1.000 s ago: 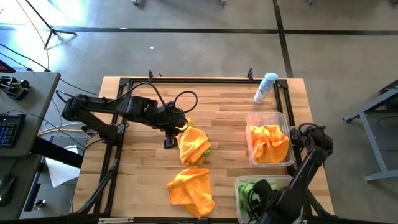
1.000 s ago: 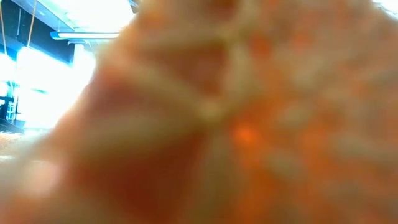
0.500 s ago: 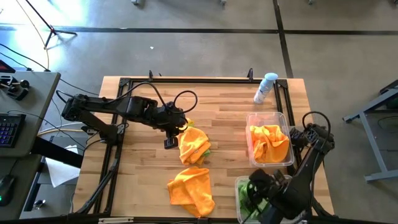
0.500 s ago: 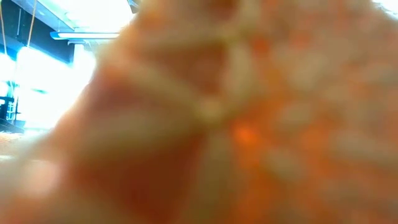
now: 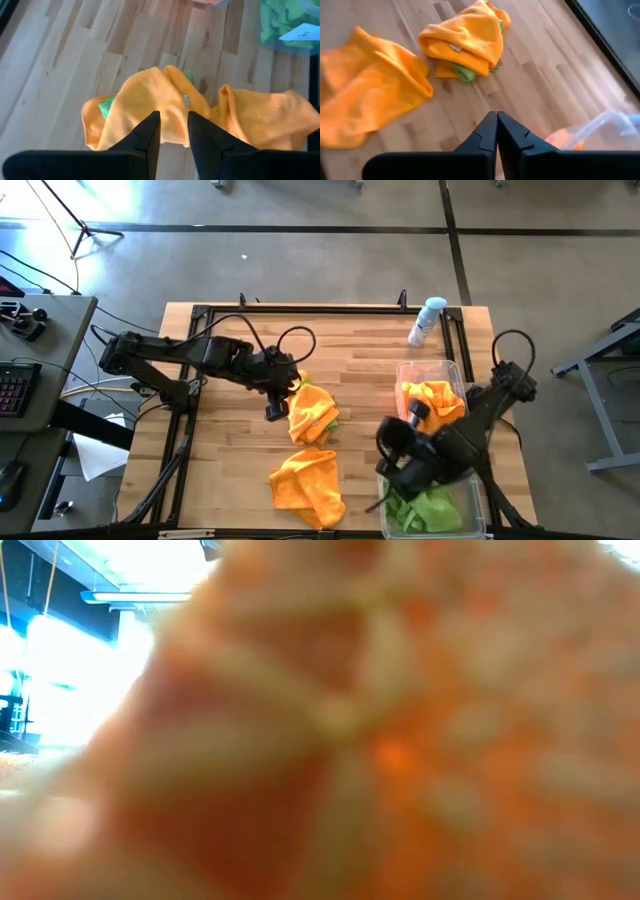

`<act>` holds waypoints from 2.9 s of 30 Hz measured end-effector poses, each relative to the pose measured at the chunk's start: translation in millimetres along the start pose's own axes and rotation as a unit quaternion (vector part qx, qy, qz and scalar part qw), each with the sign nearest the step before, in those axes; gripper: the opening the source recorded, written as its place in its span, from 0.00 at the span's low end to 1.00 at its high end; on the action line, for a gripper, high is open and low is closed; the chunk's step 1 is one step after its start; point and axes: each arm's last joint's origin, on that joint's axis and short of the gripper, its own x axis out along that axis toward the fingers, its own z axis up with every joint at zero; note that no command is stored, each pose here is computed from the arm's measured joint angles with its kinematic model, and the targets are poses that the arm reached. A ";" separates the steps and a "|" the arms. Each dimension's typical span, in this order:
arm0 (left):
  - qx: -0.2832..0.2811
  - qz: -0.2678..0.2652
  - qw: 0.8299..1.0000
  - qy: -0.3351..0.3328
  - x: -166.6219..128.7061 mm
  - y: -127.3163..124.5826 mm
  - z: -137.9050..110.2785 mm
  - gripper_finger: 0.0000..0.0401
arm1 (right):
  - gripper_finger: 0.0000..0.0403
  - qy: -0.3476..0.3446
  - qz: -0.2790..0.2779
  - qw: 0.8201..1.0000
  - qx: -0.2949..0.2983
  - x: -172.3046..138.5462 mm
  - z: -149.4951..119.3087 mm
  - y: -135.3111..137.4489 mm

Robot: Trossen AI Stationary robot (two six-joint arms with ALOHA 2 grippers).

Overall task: Sort microfiber towel by color & place in baskets
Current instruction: Put the yellow towel into the top transparent bin

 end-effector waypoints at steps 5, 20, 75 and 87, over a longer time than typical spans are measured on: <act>-0.002 -0.011 1.000 0.001 -1.9 -10.6 -3.7 0.22 | 0.00 0.019 0.041 0.998 -0.038 36.5 6.6 -8.8; 0.007 -0.039 0.999 0.015 -4.7 -48.3 -19.9 0.22 | 0.00 -0.115 0.221 0.968 0.025 109.9 -19.7 -70.5; 0.009 -0.023 0.976 0.216 188.8 -184.5 -116.4 0.02 | 0.00 -0.129 0.264 0.943 0.159 126.3 -2.7 -101.1; -0.014 -0.039 0.998 0.051 55.3 -149.6 -59.1 0.00 | 0.00 -0.135 0.260 0.943 0.160 127.0 -0.6 -104.2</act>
